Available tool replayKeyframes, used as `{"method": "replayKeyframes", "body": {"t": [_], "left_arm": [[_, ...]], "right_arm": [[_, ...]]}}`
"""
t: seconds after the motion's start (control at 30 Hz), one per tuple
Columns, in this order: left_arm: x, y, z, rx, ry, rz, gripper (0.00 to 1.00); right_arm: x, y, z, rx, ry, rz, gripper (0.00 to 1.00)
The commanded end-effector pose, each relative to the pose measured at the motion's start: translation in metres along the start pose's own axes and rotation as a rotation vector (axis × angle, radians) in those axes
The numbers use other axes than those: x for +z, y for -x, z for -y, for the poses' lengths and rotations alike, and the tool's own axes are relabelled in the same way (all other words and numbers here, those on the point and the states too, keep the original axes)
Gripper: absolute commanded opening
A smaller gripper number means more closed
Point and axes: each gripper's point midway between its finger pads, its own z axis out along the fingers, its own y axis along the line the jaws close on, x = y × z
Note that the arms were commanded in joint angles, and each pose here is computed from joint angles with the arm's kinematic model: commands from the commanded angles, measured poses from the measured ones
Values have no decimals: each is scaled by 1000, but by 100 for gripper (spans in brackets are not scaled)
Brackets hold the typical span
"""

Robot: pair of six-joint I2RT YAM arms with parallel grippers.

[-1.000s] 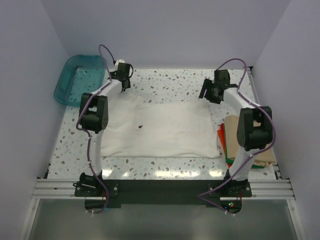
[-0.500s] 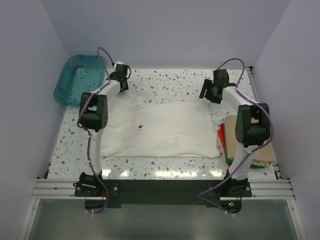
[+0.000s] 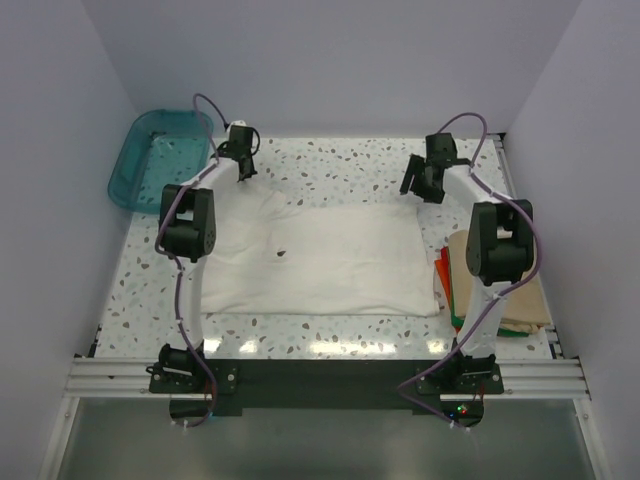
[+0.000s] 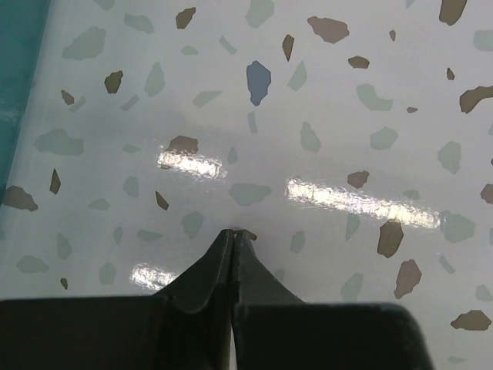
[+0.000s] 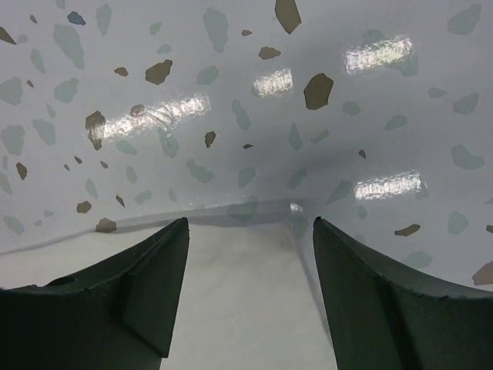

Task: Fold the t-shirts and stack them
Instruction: Fold the tshirt

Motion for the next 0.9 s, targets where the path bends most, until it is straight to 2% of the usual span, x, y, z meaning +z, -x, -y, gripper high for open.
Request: {"method": "replayKeyframes", "body": {"t": [0.0,0.3,0.47,0.5,0.67,0.7,0.8,0.87], "left_arm": [[-9,38,-3,-44,-19,78,0],[-30,74,-6,-76,-41,158,0],[-34,80,-6,-80,-53,173,0],[-35,82,-6,-81,-54,176,0],[-41,89,-7,-83,-62,193,0],[-43,93,-7,-88,-65,204,0],[-48,103,-9,-99,-79,224,0],[-51,109,-9,-106,-92,235,0]], "right_arm": [[2,7,6,-1,-37,-6,68],[18,-7,5,31,-38,-64,58],[19,-12,10,46,-62,-72,45],[19,-12,10,47,-60,-69,45],[15,-4,6,55,-53,-52,25],[16,-3,7,59,-52,-52,16],[12,5,3,62,-37,-34,3],[10,10,1,66,-34,-24,0]]}}
